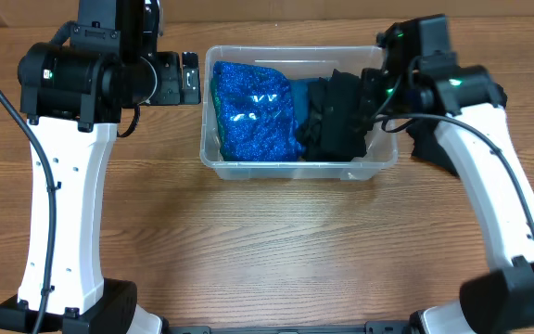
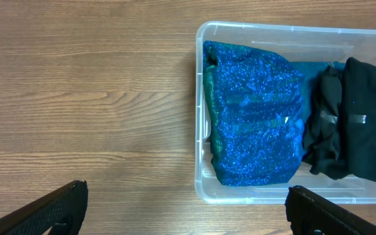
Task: Pack container
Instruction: 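Place the second black piece into the bin beside the first, then move the right gripper to the remaining black item and grasp it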
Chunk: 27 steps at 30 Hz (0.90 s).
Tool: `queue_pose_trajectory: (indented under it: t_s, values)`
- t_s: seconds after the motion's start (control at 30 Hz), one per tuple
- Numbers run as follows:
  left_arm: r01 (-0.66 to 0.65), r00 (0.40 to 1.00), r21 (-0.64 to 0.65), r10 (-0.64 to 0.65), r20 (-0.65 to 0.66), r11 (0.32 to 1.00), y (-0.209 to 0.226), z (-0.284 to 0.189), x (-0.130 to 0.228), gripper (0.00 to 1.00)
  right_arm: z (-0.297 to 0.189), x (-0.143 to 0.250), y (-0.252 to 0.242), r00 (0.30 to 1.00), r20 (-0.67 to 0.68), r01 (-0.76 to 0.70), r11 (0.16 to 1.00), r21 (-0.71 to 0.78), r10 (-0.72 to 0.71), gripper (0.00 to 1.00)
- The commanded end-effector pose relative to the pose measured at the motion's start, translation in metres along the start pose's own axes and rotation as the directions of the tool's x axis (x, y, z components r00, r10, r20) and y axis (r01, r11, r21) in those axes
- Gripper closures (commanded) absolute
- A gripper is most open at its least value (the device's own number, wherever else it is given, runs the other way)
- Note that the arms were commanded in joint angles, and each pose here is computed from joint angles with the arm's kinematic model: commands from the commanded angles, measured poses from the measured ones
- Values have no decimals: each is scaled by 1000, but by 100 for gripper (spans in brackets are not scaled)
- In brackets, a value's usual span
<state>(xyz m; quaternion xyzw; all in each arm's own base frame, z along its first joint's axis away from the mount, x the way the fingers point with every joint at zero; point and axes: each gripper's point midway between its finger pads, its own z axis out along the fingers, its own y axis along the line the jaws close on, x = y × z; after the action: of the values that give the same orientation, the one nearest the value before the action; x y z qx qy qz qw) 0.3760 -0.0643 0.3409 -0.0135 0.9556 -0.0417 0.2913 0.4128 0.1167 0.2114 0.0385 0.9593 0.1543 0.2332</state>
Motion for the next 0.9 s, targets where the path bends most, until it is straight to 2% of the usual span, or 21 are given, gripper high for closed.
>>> queue_pose_trajectory:
  t_s: [0.0,0.07,0.13,0.3,0.33,0.37,0.53,0.57,0.73,0.83,0.87]
  values:
    - [-20,1000,2,20,19,1000,-2,-6,-1,0,58,25,-38,984,-124,-104,979,176,127,90]
    - [-20,1000,2,20,19,1000,-2,-6,-1,0,84,36,-58,970,-159,-139,953,270,187,94]
    - [-20,1000,2,20,19,1000,-2,-6,-1,0,103,42,-63,961,-188,-144,948,286,202,94]
    - [-20,1000,2,20,19,1000,-2,-6,-1,0,95,29,-51,976,-158,-106,962,253,149,93]
    - [-20,1000,2,20,19,1000,-2,-6,-1,0,89,24,-48,979,-142,-107,964,245,145,88]
    - [-20,1000,2,20,19,1000,-2,-6,-1,0,68,9,-39,987,-93,-111,969,221,134,71]
    - [-20,1000,2,20,19,1000,-2,-6,-1,0,-22,-43,-29,980,145,-155,979,135,135,29]
    - [-20,1000,2,20,19,1000,-2,-6,-1,0,-38,-50,-39,970,186,-180,975,133,154,25]
    - [-20,1000,2,20,19,1000,-2,-6,-1,0,-71,-53,-128,918,244,-366,905,216,313,21]
    - [-20,1000,2,20,19,1000,-2,-6,-1,0,-62,-39,-202,864,231,-499,818,286,447,1]
    - [-20,1000,2,20,19,1000,-2,-6,-1,0,-50,-27,-243,819,200,-574,765,290,538,0]
